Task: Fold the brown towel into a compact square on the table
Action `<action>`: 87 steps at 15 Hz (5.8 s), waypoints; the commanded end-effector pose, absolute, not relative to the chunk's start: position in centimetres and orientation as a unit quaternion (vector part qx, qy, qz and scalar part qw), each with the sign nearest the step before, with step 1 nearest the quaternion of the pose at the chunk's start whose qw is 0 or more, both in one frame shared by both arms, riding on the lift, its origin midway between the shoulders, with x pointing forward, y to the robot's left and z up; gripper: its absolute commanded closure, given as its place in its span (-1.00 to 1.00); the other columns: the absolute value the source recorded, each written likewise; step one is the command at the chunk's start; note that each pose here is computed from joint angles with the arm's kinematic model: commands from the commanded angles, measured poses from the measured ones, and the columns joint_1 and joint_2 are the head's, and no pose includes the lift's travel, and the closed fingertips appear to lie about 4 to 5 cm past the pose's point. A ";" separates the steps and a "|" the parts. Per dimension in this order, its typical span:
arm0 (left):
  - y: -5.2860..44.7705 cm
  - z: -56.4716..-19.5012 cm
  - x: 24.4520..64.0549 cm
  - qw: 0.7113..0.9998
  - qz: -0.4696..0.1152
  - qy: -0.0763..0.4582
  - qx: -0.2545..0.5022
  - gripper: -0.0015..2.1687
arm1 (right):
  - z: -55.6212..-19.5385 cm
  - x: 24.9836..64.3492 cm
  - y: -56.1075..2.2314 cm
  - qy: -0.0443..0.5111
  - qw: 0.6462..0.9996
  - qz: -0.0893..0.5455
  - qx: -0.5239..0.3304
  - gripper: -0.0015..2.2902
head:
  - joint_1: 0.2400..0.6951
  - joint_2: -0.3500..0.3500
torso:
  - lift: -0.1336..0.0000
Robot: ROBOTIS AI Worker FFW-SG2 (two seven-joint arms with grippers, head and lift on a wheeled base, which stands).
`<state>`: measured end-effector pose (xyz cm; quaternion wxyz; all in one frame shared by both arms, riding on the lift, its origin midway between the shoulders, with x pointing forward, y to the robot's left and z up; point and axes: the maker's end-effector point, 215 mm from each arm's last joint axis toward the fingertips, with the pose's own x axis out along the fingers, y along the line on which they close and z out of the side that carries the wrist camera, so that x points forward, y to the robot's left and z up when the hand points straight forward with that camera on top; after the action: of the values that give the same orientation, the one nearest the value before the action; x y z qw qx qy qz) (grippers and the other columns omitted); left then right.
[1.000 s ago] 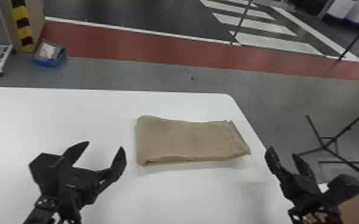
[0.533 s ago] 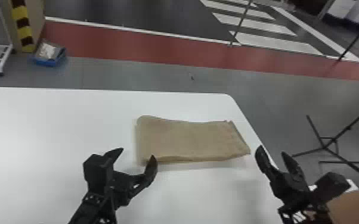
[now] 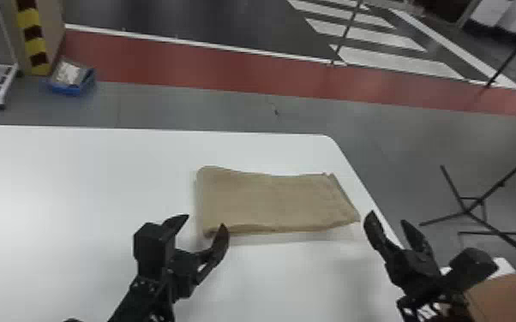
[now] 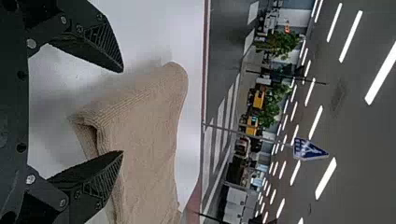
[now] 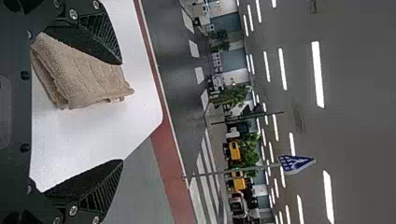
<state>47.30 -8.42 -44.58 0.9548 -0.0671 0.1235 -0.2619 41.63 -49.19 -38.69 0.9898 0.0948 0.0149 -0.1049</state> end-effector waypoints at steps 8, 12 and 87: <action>-9.3 -45.5 46.3 0.944 -0.294 0.141 -0.053 -0.32 | -39.4 41.8 -50.1 0.019 0.989 -0.112 0.096 -0.85 | 1.00 -1.00 | -0.84; -8.8 -45.0 46.1 0.945 -0.288 0.140 -0.058 0.35 | -39.5 41.7 -50.4 0.018 0.988 -0.115 0.101 -0.84 | 1.00 -1.00 | -0.84; 15.4 -45.2 46.9 0.944 -0.223 0.241 -0.044 0.97 | -43.3 48.8 -29.1 0.139 0.982 0.077 0.107 -0.85 | 1.00 -0.49 | -0.84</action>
<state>46.86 15.36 -44.90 0.9436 -0.0463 0.2388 -0.2244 48.79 -29.60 -43.22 0.9825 0.1060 0.1346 0.0729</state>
